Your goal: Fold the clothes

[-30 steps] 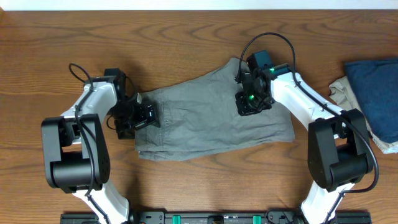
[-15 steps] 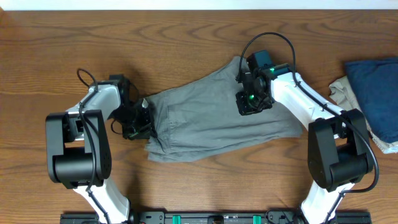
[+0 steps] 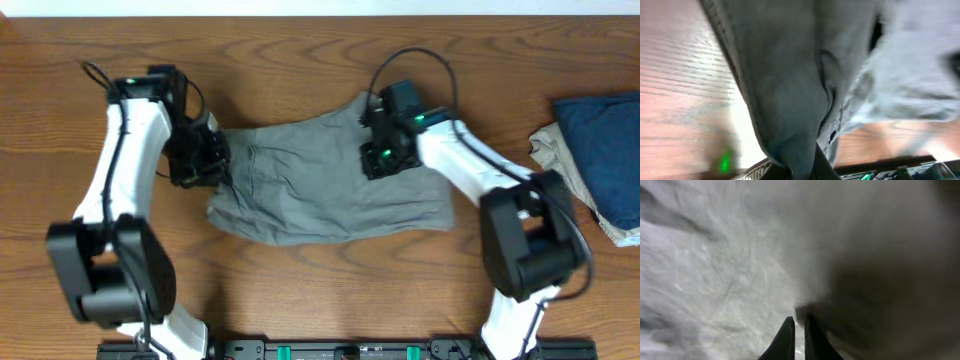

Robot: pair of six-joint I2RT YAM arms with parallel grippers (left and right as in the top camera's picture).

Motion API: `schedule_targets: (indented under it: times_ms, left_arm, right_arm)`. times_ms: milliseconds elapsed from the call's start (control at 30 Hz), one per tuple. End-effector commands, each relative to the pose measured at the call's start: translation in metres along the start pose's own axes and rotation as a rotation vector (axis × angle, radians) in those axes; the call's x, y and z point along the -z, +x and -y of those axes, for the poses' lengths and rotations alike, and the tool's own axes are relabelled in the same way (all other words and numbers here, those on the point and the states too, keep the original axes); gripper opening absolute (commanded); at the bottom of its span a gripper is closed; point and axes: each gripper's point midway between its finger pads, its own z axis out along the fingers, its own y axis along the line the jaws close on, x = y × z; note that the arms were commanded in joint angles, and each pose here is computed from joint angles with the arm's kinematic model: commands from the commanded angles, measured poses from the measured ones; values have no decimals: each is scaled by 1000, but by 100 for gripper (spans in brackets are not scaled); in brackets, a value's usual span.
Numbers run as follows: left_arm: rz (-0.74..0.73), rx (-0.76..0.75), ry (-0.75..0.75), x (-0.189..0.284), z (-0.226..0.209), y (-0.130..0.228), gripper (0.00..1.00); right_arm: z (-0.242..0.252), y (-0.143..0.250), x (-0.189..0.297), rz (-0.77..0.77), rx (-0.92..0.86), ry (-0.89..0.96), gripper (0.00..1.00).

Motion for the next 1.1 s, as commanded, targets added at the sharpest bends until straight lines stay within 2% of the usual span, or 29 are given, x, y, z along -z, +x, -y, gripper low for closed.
schedule_targets:
  times_ms: [0,167,300,433,567,667,800,900,1067]
  left_arm:
    - [110,-42,83,38,24,-4,6]
    - [169,-105,297,71,68,-1,6]
    - [172,-149,451,85,95,3,6]
    - [179,-157,462,87,97,1,6]
    - [190,-148,409,83,89,-1,7]
    - [191,-152,388,81,85,-1,6]
    - [192,-159,387,81,85,-1,6]
    - [195,-176,386,81,85,-1,6]
    - [195,-200,384,80,87,0,6]
  right_arm:
    - [-48,20,-37,-96,-4,-185,6]
    - [-109,49,-79,-178,75,-315,7]
    - [-138,62,-94,-183,167,-319,8]
    - [-140,55,-94,-163,184,-282,8]
    - [-113,33,-72,-150,166,-193,13]
    - [-85,10,-37,-134,154,-118,15]
    - [-33,-16,20,-94,50,24,15]
    - [5,-19,44,-86,-36,83,12]
    - [58,6,51,-157,-155,166,10]
